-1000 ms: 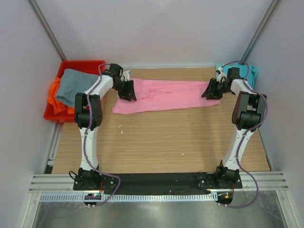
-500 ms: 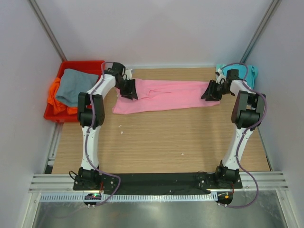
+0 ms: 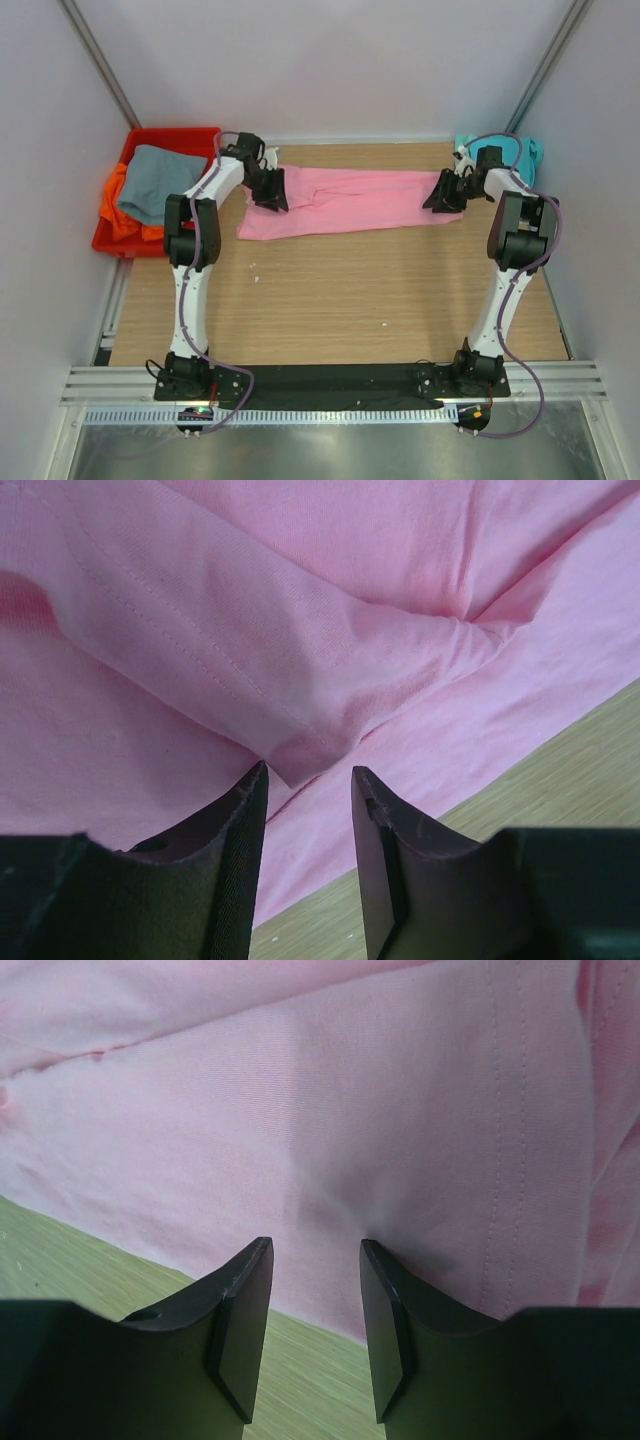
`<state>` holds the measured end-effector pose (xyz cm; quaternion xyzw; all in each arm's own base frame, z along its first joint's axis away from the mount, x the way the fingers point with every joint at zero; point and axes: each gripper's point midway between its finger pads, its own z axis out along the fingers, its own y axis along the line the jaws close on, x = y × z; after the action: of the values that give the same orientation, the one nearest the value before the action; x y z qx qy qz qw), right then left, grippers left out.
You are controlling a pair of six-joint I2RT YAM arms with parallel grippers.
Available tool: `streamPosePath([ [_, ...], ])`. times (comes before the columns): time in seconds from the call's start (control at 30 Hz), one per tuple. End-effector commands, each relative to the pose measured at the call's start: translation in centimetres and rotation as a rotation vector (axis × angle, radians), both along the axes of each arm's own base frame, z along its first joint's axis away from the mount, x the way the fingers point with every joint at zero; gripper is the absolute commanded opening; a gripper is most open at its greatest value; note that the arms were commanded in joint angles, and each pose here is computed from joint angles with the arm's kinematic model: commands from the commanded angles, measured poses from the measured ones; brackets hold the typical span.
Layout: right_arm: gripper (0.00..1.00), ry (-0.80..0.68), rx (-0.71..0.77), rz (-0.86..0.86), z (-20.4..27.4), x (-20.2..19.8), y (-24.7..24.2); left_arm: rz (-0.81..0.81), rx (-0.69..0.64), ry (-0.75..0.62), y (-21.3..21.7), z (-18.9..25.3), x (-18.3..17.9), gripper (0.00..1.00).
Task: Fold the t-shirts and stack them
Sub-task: Fold the tshirt
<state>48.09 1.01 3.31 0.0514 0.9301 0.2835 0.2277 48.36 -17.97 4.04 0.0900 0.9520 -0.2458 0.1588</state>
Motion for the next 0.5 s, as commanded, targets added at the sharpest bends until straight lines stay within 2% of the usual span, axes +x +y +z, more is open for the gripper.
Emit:
streamPosePath([
  [0.0, 0.46, -0.028, 0.002, 0.02, 0.4, 0.4, 0.3, -0.011, 0.008, -0.042, -0.1, 1.2, 0.8, 0.4],
  [0.07, 0.46, -0.03, -0.002, 0.02, 0.4, 0.5, 0.3, -0.011, 0.011, -0.045, -0.1, 1.0, 1.0, 0.34],
  [0.1, 0.46, -0.027, -0.001, 0.02, 0.4, 0.4, 0.3, -0.011, 0.013, -0.044, -0.1, 0.8, 1.1, 0.29],
  [0.13, 0.46, -0.027, -0.002, 0.021, 0.3, 0.4, 0.3, -0.011, 0.013, -0.042, -0.1, 0.7, 1.2, 0.19],
  [0.27, 0.45, -0.024, -0.002, 0.022, 0.3, 0.3, 0.3, -0.013, 0.006, -0.05, -0.3, 0.8, 1.6, 0.02],
  [0.47, 0.45, -0.026, -0.002, 0.021, 0.5, 0.3, 0.3, -0.013, -0.015, -0.099, -0.6, 2.4, 2.5, 0.0],
])
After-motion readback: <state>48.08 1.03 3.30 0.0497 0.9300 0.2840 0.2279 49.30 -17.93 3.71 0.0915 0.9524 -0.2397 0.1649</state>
